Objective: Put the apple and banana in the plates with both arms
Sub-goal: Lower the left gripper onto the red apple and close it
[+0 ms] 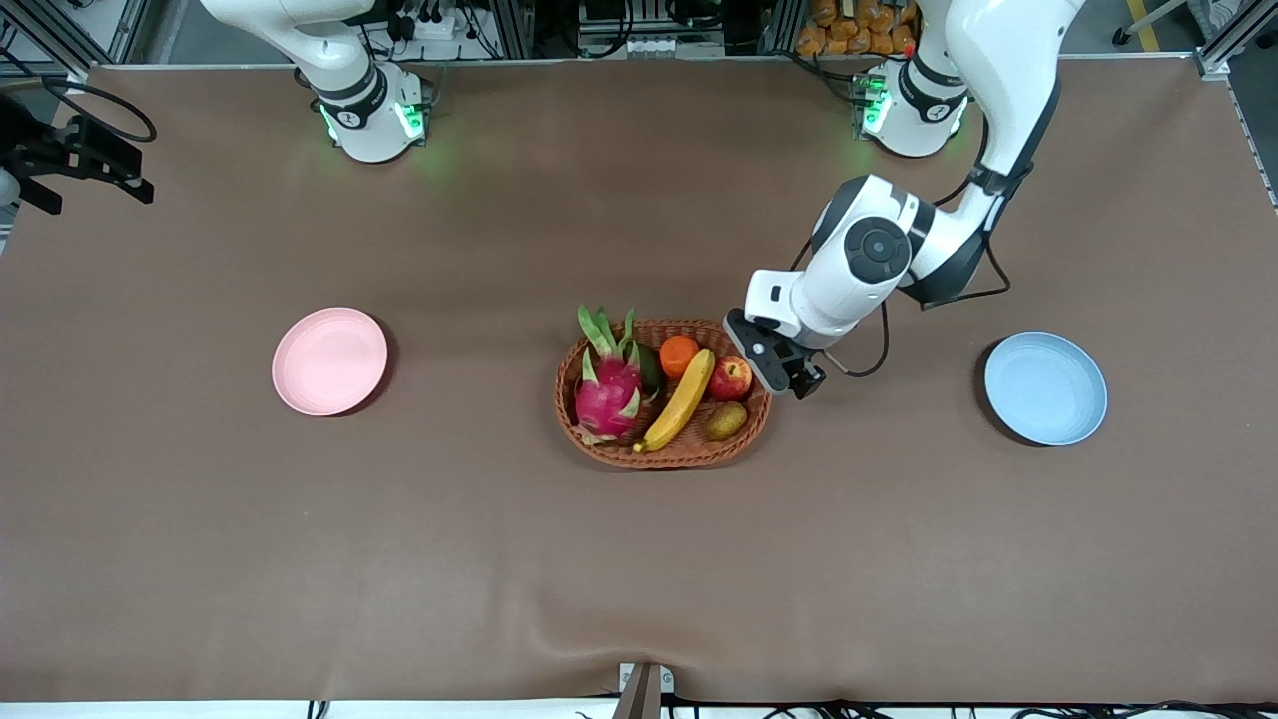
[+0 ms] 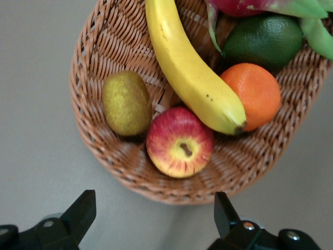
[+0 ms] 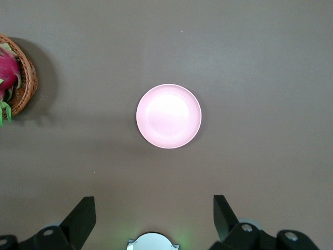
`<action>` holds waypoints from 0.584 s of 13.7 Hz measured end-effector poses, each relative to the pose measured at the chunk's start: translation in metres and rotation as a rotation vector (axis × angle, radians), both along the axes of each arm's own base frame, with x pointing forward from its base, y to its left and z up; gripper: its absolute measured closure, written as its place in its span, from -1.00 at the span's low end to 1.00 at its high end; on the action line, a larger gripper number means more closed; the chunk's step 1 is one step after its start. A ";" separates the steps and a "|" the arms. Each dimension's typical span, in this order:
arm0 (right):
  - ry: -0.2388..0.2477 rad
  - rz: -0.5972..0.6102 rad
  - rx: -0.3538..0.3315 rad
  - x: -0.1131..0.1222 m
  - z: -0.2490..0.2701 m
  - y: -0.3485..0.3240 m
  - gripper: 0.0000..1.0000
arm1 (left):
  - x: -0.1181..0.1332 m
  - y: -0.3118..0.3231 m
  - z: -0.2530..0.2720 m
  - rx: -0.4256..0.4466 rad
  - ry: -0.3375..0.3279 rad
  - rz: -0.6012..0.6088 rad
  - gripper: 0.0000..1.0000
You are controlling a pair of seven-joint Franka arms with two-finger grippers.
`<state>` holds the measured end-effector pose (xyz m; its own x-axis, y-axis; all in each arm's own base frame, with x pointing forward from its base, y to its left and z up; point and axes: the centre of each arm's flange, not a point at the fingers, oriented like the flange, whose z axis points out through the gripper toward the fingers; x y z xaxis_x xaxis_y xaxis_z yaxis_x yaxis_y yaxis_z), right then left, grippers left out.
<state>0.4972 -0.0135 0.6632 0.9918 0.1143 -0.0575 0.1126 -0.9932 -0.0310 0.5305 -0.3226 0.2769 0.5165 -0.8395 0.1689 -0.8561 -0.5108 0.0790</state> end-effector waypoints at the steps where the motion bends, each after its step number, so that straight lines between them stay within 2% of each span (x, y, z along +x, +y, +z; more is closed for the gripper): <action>1: 0.000 0.001 0.000 0.000 0.000 0.000 -1.00 | 0.000 -0.003 -0.006 -0.007 -0.005 0.001 -1.00; 8: 0.000 0.004 0.000 0.000 0.000 0.002 -1.00 | -0.012 -0.029 -0.043 -0.046 -0.024 0.012 -1.00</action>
